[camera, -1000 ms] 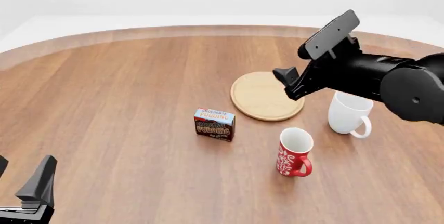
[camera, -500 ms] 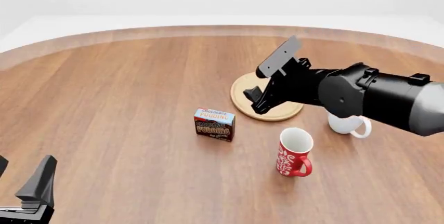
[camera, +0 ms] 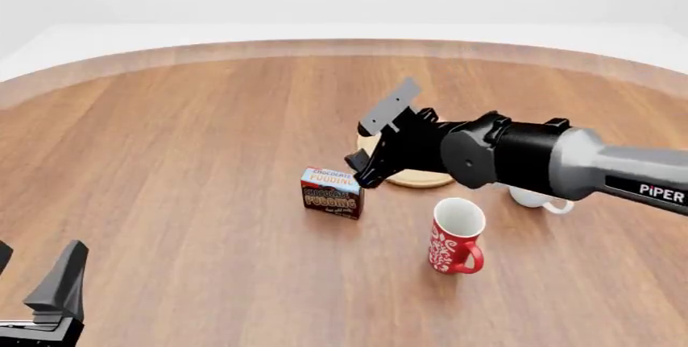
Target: Put the chocolate pudding to the left of the plate.
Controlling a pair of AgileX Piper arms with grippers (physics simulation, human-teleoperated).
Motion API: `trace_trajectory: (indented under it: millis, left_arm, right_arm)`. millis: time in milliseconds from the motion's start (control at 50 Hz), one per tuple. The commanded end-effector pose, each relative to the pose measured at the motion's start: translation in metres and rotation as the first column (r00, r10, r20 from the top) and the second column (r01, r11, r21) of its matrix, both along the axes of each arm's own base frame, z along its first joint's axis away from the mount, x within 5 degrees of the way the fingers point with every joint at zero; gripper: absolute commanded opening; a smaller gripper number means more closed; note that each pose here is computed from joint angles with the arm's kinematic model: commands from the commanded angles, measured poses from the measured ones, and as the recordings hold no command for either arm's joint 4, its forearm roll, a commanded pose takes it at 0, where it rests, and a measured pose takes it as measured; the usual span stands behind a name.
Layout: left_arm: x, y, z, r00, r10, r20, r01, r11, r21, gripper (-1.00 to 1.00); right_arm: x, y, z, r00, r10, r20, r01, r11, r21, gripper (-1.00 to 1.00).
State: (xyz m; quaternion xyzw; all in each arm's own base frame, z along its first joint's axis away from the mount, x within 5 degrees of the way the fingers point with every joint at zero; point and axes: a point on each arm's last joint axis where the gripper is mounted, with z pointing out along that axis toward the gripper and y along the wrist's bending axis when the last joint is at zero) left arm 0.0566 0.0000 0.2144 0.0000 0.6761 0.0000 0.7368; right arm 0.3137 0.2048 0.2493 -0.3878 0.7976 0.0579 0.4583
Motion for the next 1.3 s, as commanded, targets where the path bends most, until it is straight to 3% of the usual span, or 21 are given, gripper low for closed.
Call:
trace_trajectory:
  millis: [20, 400, 1300]
  left_arm:
    - [0.000, 0.000, 0.000, 1.000, 0.000, 0.000, 0.000, 1.000, 0.000, 1.00]
    - [0.000, 0.000, 0.000, 1.000, 0.000, 0.000, 0.000, 1.000, 0.000, 1.00]
    - [0.000, 0.000, 0.000, 1.000, 0.000, 0.000, 0.000, 1.000, 0.000, 1.00]
  right_arm:
    - [0.000, 0.018, -0.016, 1.000, 0.021, -0.021, -0.021, 1.000, 0.017, 1.00]
    - [-0.005, 0.020, -0.038, 0.998, 0.009, -0.055, -0.007, 0.999, 0.036, 1.00]
    - [0.016, 0.022, -0.083, 0.991, -0.050, -0.128, 0.054, 0.998, 0.030, 1.00]
